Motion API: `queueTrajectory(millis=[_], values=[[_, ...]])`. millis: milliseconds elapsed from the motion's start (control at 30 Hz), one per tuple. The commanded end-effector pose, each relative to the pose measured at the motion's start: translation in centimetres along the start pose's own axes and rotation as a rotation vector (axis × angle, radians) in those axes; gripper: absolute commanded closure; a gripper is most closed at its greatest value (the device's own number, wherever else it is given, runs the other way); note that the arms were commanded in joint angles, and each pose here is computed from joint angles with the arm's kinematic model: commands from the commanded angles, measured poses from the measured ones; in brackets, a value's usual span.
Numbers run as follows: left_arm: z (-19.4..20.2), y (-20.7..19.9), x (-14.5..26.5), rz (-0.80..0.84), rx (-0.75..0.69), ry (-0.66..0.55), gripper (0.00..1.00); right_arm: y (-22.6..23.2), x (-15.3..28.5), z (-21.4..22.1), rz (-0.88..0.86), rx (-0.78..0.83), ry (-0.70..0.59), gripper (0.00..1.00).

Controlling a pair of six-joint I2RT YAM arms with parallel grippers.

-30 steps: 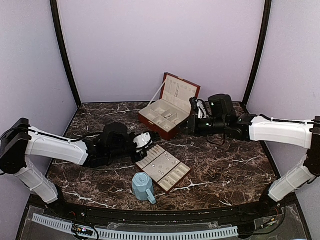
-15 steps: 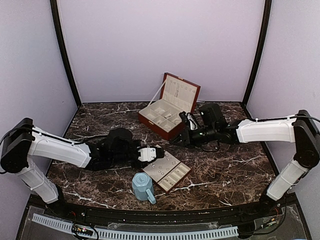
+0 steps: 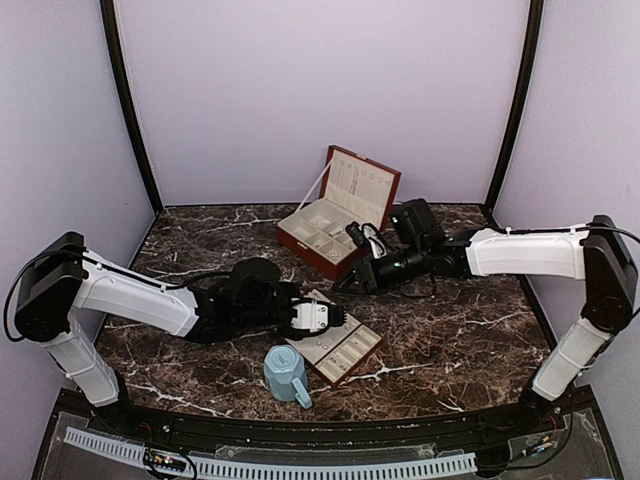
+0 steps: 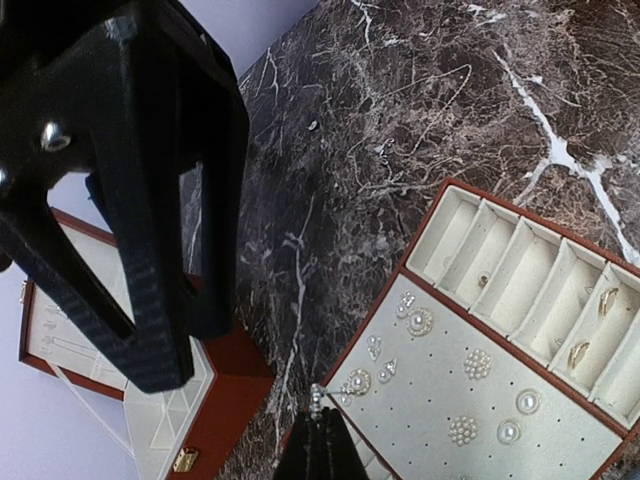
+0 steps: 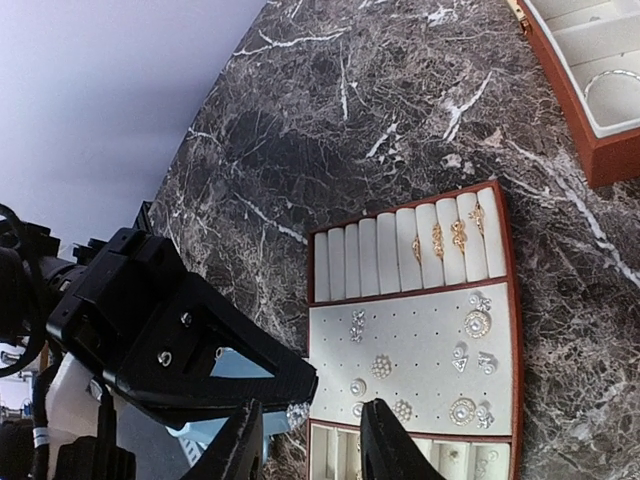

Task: Organize the mixed jewelry
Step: Pass from the left arm to the right

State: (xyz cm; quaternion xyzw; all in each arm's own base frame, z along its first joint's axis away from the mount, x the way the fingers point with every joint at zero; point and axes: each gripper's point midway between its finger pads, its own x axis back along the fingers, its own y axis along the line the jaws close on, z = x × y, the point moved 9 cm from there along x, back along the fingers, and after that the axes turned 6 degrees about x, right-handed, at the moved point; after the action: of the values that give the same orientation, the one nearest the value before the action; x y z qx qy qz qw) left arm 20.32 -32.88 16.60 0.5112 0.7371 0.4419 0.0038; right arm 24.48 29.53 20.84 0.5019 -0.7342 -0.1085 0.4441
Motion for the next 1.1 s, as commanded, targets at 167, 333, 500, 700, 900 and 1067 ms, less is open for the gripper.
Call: queueTrajectory(millis=[167, 333, 500, 700, 900, 1067], values=[[-1.2, 0.1, -0.1, 0.021, -0.021, -0.055, 1.00, 0.8, -1.6, 0.5, 0.009, 0.070, 0.126, 0.68], [-1.2, 0.0, -0.1, 0.025, -0.018, -0.057, 1.00, 0.9, -1.7, 0.6, 0.018, 0.095, 0.165, 0.70], [-1.2, -0.2, 0.0, 0.029, -0.022, -0.059, 1.00, 1.4, -2.0, 0.8, -0.003, 0.122, 0.185, 0.73], [-1.2, -0.5, 0.0, 0.032, -0.027, -0.055, 1.00, 1.6, -2.6, 1.0, -0.010, 0.131, 0.201, 0.76], [-1.3, -0.6, 0.0, 0.031, -0.030, -0.055, 1.00, 1.9, -2.8, 1.0, -0.010, 0.141, 0.214, 0.81], [-1.1, -0.7, 0.0, 0.027, -0.037, -0.049, 1.00, 1.9, -2.8, 1.3, -0.020, 0.138, 0.235, 0.80]])
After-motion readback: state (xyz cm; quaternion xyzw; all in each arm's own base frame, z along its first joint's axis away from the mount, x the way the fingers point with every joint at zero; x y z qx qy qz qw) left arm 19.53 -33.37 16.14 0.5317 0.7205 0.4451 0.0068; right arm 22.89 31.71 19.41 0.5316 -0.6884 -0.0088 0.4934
